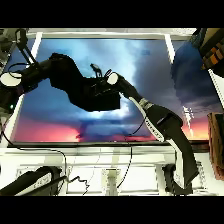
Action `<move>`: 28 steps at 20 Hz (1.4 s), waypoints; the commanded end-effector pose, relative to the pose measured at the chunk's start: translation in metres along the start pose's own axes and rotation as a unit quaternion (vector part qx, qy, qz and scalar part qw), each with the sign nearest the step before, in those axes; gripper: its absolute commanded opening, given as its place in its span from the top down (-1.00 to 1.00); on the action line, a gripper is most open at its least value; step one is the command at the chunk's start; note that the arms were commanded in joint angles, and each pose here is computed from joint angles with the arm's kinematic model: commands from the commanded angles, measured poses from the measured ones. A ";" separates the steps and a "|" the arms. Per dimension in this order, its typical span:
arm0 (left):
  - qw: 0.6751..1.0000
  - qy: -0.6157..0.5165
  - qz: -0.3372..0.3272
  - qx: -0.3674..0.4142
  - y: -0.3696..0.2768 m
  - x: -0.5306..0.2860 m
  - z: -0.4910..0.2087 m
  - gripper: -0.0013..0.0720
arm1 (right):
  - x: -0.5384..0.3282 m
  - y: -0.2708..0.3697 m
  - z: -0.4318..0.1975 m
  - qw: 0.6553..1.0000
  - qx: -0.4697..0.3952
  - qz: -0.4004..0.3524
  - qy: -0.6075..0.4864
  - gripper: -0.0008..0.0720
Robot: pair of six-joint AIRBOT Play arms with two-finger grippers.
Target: Fold the clothes and pants, and hang the long-sleeved shirts on hangers.
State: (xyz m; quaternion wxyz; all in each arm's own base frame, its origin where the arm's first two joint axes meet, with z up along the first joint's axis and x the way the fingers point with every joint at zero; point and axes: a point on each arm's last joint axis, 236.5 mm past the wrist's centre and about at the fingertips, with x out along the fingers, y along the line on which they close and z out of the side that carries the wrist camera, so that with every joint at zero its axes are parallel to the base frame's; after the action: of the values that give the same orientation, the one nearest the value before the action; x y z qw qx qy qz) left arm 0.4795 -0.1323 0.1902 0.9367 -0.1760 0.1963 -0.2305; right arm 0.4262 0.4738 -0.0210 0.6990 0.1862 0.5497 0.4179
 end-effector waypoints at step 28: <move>0.997 0.033 -0.047 0.055 -0.095 0.068 -0.072 -0.92 | -0.404 -0.245 -0.028 0.972 0.119 -0.200 0.012 0.96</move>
State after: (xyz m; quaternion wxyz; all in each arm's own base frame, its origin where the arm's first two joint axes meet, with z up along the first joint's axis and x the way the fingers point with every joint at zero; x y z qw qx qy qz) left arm 0.4547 -0.3046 0.1124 0.9021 -0.1521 0.2515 -0.3159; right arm 0.4927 0.0538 0.0325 0.7401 0.1481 0.6174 0.2216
